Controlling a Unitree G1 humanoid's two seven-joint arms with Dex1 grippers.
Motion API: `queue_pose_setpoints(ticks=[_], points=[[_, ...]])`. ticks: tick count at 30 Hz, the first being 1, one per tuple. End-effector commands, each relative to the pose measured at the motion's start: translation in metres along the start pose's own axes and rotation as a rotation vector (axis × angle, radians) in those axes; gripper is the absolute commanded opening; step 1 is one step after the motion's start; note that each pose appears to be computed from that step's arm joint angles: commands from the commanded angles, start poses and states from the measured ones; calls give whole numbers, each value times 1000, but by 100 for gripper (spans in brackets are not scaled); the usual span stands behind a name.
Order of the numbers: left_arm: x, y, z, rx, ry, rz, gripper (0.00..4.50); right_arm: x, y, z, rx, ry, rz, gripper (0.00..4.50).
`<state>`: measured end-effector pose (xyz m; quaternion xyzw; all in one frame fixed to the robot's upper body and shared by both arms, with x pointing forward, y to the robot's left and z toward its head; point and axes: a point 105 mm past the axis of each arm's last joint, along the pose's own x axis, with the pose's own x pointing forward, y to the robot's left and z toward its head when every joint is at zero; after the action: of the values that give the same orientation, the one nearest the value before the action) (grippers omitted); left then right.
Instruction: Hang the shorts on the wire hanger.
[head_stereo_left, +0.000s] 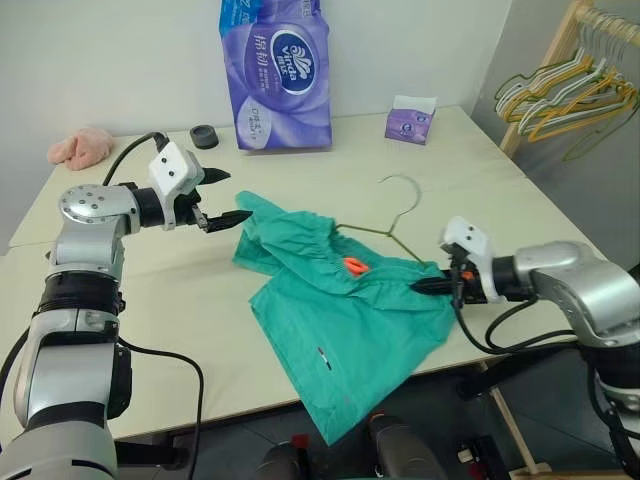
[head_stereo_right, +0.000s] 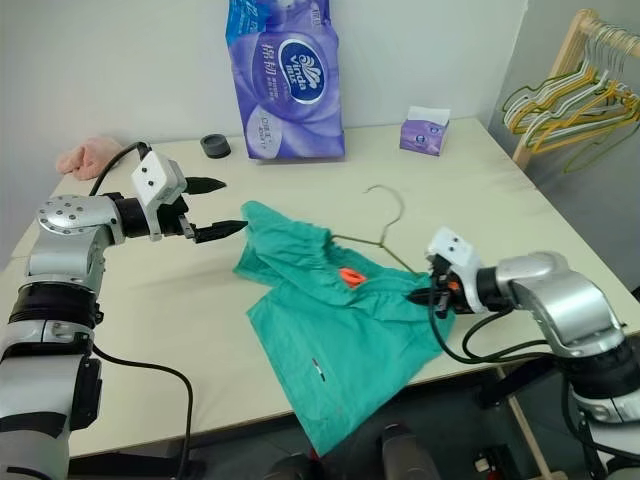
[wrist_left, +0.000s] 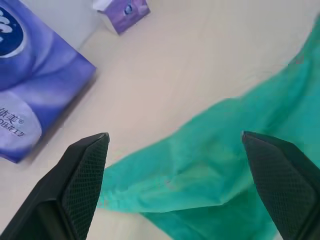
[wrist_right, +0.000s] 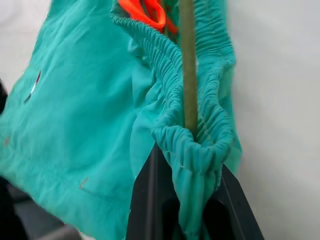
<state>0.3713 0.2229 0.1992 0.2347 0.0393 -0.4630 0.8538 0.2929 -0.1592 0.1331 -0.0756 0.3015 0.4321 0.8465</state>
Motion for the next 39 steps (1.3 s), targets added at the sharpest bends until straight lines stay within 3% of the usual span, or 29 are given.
queue_pose_setpoints(ticks=[1, 7, 15, 18, 23, 32, 39], points=[[9, -47, 25, -79, -95, -259, 446, -25, -11, -15, 178, -51, -148, 0], [36, -110, 58, -145, -208, -543, 446, -65, -32, -54, 409, -118, -437, 0], [74, -139, 100, -162, -361, -699, 446, -143, -62, -100, 676, -188, -917, 0], [89, -144, 118, -132, -424, -699, 446, -174, -70, -94, 673, -239, -1071, 0], [116, -146, 144, 57, -481, -566, 446, -224, -83, -50, 576, -339, -1280, 0], [130, -147, 177, 244, -580, -446, 446, -263, -109, -11, 666, -462, -1342, 0], [134, -140, 204, 187, -662, -417, 446, -285, -130, -8, 743, -431, -1360, 0]])
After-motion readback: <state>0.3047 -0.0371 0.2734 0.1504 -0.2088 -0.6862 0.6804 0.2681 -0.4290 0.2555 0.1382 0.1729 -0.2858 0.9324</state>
